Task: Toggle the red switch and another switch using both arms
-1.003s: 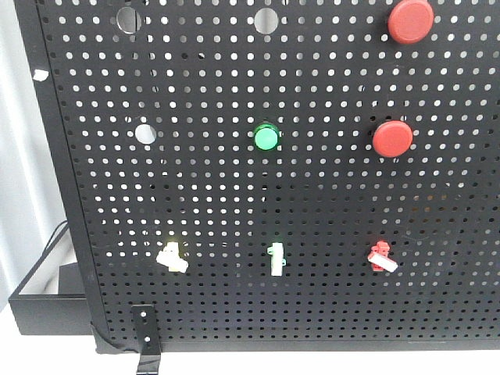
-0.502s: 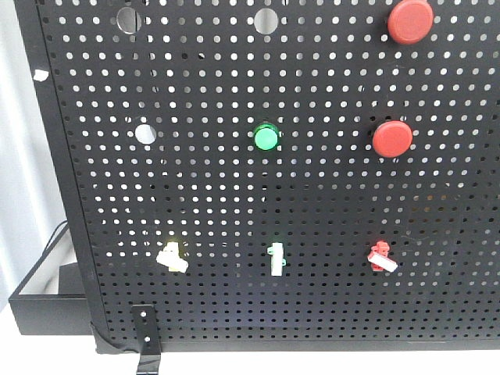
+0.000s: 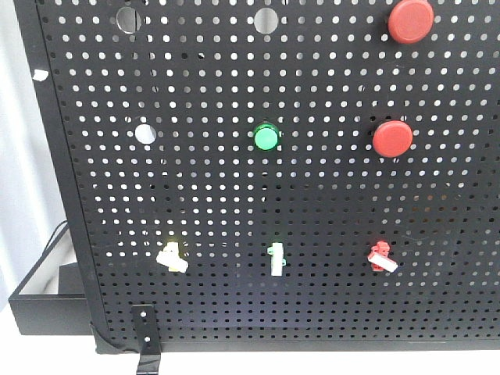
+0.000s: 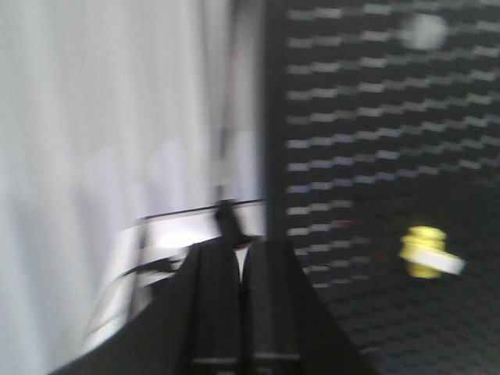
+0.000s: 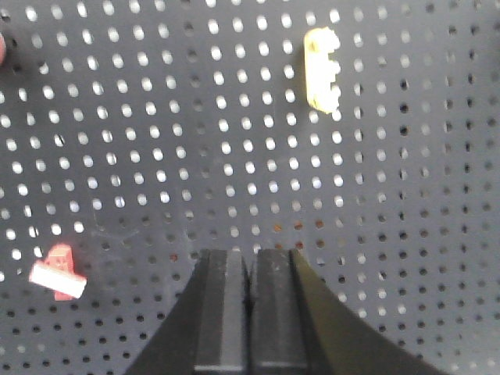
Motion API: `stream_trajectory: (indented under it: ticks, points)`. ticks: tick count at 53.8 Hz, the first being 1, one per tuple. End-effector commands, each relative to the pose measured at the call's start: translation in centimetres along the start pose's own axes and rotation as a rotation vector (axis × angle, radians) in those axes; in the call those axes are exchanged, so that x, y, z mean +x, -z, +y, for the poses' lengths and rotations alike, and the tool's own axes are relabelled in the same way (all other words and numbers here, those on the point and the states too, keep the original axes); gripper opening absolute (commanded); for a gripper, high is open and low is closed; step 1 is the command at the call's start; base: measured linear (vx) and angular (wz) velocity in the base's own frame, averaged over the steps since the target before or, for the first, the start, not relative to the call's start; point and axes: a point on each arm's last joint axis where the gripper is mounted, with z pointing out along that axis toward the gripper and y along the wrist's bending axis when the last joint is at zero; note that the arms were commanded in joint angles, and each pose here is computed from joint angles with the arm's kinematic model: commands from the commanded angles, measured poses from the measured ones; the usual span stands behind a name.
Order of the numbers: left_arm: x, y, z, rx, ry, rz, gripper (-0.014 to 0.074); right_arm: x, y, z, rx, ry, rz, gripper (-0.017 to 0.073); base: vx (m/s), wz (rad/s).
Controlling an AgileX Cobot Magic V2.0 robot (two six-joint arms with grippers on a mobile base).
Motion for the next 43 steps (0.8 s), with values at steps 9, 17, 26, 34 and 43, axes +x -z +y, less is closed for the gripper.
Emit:
stream_trajectory:
  ticks: [9,17,26,34,43]
  points:
    - [0.4,-4.3,-4.0,0.253,0.024,-0.105,0.0001,-1.8,-0.2,0.1,-0.008,0.005,-0.107,-0.0006,0.0,0.0]
    - [1.0,-7.5,-5.6,0.311,0.037,-0.085,0.0001,-1.8,-0.2,0.1,-0.008,0.005,-0.107,-0.0006,0.0,0.0]
    - [0.3,-11.1,-6.3,0.313,0.035,-0.071,0.0001,-1.8,-0.2,0.1,-0.008,0.005,-0.107,-0.0006,0.0,0.0]
    - [0.3,-13.3,-6.6,0.312,0.033,-0.052,0.0001,-1.8,-0.2,0.1,-0.009,0.005,-0.109,-0.0006,0.0,0.0]
    - [1.4,-14.5,-6.6,0.293,0.051,-0.007,0.0001,-1.8,-0.2,0.1,-0.009,0.005,-0.112,-0.0006,0.0,0.0]
